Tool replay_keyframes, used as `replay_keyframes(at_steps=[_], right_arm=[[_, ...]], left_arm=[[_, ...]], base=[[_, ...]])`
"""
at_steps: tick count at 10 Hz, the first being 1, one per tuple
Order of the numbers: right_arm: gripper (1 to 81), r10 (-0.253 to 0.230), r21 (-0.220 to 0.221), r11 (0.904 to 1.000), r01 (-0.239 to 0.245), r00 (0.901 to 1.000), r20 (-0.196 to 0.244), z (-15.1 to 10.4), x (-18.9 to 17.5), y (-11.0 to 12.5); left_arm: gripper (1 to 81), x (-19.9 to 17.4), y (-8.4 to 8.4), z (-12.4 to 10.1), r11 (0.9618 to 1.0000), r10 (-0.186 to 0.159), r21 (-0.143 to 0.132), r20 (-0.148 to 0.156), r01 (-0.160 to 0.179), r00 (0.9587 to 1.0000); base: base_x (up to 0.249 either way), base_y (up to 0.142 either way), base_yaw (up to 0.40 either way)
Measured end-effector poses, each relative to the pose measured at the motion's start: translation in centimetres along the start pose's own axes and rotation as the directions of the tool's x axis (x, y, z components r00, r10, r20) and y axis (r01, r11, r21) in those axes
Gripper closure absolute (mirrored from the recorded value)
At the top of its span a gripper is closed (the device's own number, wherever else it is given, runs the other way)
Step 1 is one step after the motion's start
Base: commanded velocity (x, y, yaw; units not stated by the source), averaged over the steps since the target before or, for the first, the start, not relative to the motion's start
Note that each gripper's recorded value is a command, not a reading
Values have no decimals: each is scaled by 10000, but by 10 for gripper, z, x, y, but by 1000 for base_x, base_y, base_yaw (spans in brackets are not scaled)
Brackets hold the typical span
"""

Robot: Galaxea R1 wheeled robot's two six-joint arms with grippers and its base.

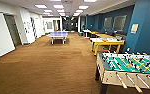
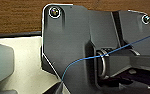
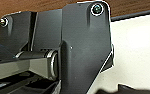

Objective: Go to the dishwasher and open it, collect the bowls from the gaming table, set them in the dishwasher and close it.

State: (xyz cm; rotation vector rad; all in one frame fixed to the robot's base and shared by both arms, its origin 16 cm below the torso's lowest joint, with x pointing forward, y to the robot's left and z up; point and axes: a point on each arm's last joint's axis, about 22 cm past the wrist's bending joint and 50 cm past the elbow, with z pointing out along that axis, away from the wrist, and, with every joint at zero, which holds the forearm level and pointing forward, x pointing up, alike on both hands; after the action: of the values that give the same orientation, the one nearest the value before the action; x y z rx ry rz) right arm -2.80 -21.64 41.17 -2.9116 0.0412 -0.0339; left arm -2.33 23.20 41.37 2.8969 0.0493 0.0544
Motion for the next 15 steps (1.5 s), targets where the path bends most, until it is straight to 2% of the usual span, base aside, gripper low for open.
replay_keyframes(at_steps=[1,2,3,4,5,7,8,11,15], right_arm=[[10,-1,361,9993,-1,10000,46,5,-6,-27],[10,6,577,9983,-12,10000,98,6,-10,-41],[10,16,414,9991,-19,10000,84,5,-9,-28],[10,10,92,10000,-10,10000,42,1,-5,-6],[10,15,-38,10000,-15,10000,24,-1,-4,3],[10,7,185,9998,-8,10000,50,2,-6,-14],[10,3,267,9996,-4,10000,22,3,-4,-20],[10,5,138,9999,-5,10000,16,2,-2,-9],[10,-56,206,9998,62,9996,-293,2,22,-15]], left_arm=[[10,-1,-23,-5,9994,7,342,-2,-7,10000],[10,-6,-37,-8,9977,-6,676,127,-3,9999],[10,-5,-25,-5,9988,-6,486,110,1,9999],[10,-3,2,1,10000,-9,23,49,9,10000],[10,0,8,2,9999,-5,-113,-3,5,10000],[10,-5,-14,-3,9997,-10,250,74,8,10000],[10,-5,-16,-3,9996,-8,298,73,6,10000],[10,0,-4,-1,10000,2,83,1,-2,10000],[10,11,-4,-1,10000,43,79,-129,-42,9999]], base=[[163,0,0],[164,0,0],[163,0,0],[164,0,0],[164,0,0],[163,0,0],[163,0,0],[163,0,0],[163,0,0]])
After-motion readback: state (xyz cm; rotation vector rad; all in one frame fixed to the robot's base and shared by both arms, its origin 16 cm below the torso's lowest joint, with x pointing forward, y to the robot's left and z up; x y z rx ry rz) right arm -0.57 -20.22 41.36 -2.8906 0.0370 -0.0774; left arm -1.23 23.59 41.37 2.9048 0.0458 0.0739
